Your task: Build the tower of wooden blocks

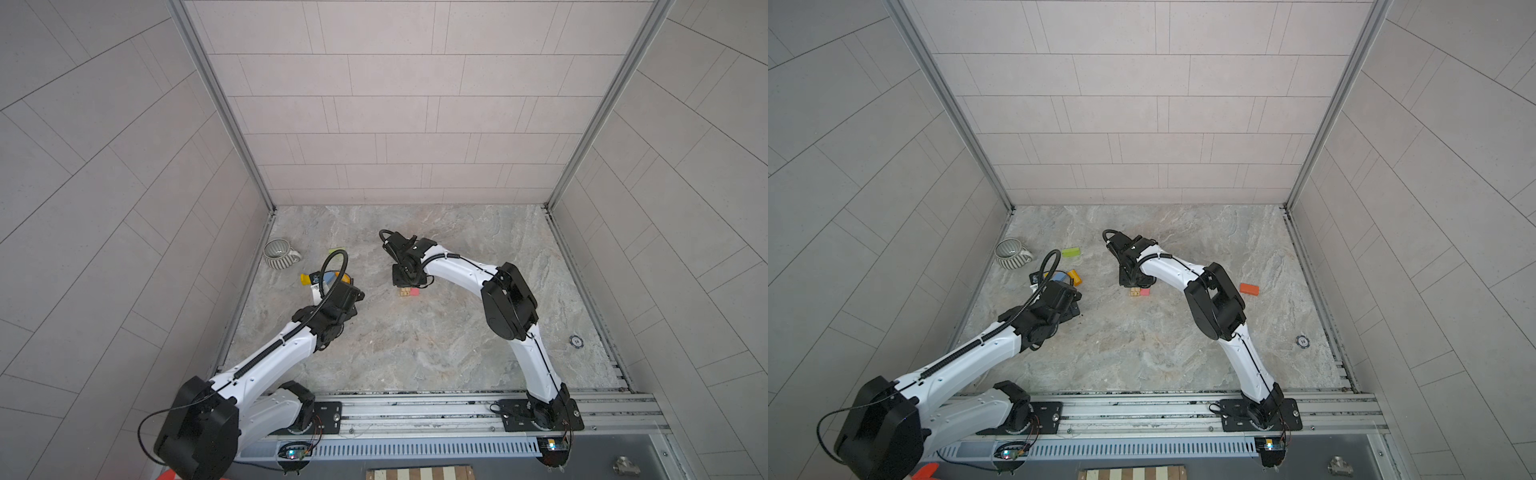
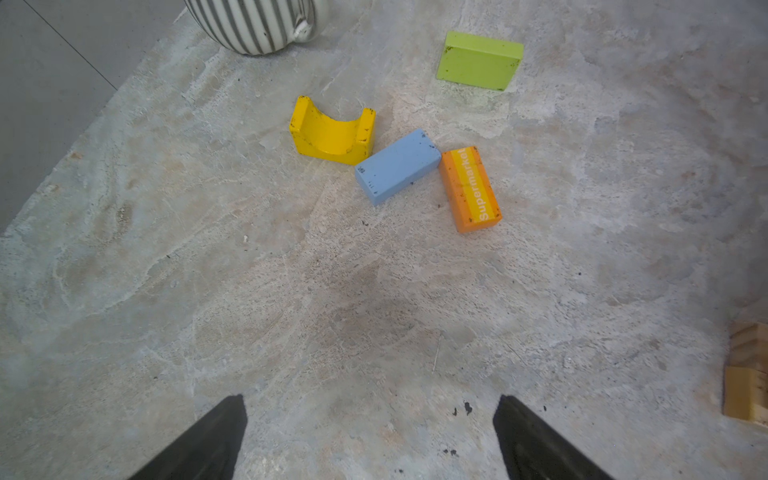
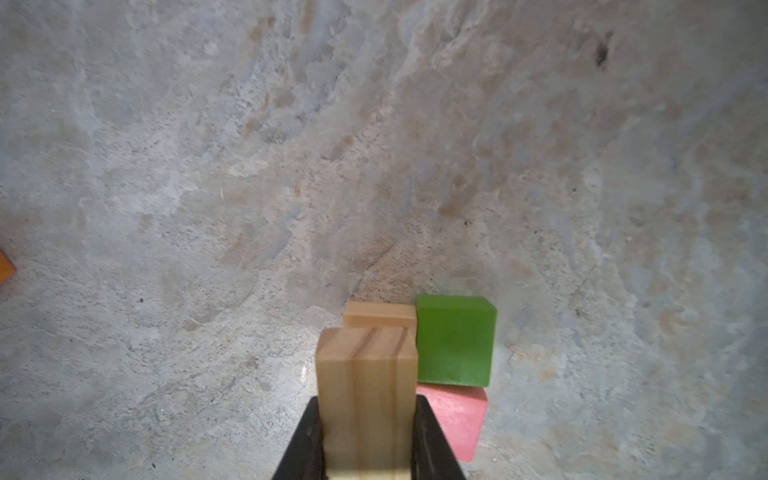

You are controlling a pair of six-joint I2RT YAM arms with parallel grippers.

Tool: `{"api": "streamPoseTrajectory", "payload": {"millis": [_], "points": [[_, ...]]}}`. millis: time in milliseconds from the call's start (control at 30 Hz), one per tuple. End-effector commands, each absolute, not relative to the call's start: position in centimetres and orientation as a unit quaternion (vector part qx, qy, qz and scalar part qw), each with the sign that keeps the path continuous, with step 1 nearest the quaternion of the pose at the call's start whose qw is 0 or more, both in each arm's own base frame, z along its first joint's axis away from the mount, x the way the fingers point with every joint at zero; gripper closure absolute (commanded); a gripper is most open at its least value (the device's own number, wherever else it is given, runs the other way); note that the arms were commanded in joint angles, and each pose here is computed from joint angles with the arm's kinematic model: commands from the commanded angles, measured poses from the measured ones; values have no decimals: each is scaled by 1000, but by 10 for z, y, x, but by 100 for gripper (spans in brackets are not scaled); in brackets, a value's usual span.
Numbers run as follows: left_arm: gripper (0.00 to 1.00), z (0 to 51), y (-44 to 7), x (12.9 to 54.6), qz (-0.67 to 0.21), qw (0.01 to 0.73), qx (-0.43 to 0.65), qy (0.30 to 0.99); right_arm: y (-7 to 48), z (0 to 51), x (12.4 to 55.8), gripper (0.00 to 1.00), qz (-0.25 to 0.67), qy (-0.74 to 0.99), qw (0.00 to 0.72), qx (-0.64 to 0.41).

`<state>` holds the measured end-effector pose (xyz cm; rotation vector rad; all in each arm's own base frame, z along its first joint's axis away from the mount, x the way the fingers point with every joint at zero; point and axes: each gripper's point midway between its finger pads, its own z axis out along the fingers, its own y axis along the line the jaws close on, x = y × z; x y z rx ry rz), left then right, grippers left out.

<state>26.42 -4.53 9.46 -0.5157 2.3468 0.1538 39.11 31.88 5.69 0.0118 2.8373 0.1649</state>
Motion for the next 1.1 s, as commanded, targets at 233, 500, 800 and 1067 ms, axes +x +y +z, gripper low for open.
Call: {"api": "streamPoseTrajectory", "payload": {"millis": [233,500,800,1067], "points": [[0,91,-44,263,55,357,-205,910,315,52,389,87,36,989,145,14],[0,90,-45,263,55,355,-204,910,318,52,390,86,41,988,145,13],[0,88,-46,263,53,353,-204,912,320,46,387,84,41,990,136,7],[0,87,-48,263,49,351,-203,913,321,45,385,81,39,990,134,0]]}}
